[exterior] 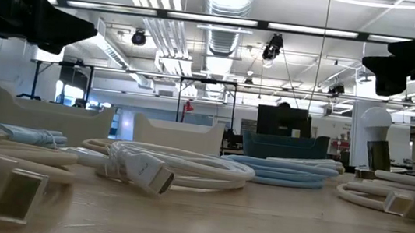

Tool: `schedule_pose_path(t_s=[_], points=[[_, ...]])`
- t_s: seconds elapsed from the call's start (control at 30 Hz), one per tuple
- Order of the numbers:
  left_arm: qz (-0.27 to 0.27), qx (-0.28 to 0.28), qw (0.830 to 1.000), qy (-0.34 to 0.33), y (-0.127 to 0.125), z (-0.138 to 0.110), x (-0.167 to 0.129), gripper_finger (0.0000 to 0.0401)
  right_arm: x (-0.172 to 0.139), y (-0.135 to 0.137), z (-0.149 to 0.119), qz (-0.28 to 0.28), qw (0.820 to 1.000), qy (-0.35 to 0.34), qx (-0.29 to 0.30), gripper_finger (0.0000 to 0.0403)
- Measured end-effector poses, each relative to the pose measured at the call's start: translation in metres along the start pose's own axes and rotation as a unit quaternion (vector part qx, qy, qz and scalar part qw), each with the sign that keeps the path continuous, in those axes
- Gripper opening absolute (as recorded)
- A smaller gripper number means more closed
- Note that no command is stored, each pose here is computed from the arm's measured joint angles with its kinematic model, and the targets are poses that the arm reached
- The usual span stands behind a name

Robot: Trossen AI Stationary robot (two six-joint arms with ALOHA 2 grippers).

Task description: Pick & Place USB Port

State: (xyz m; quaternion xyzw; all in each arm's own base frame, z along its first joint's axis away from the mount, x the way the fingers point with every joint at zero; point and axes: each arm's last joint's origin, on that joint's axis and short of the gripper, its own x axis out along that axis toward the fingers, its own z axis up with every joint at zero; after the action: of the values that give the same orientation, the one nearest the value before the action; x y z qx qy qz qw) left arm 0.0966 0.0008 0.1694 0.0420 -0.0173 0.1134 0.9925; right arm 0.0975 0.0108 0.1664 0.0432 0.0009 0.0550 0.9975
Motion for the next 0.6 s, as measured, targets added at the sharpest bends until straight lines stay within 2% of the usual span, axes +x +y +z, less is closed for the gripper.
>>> schedule_pose_path(t_s=[0.43,0.6], points=[[0.000,0.000,1.000,0.000,0.0000,0.0000,0.0000,0.0120,0.0000,0.0000,0.0003,0.000,1.000,-0.002,0.000,0.0224],[0.000,0.000,1.000,0.000,0.0000,0.0000,0.0000,0.0120,0.0000,0.0001,0.0007,0.001,0.999,-0.004,0.034,0.0224]])
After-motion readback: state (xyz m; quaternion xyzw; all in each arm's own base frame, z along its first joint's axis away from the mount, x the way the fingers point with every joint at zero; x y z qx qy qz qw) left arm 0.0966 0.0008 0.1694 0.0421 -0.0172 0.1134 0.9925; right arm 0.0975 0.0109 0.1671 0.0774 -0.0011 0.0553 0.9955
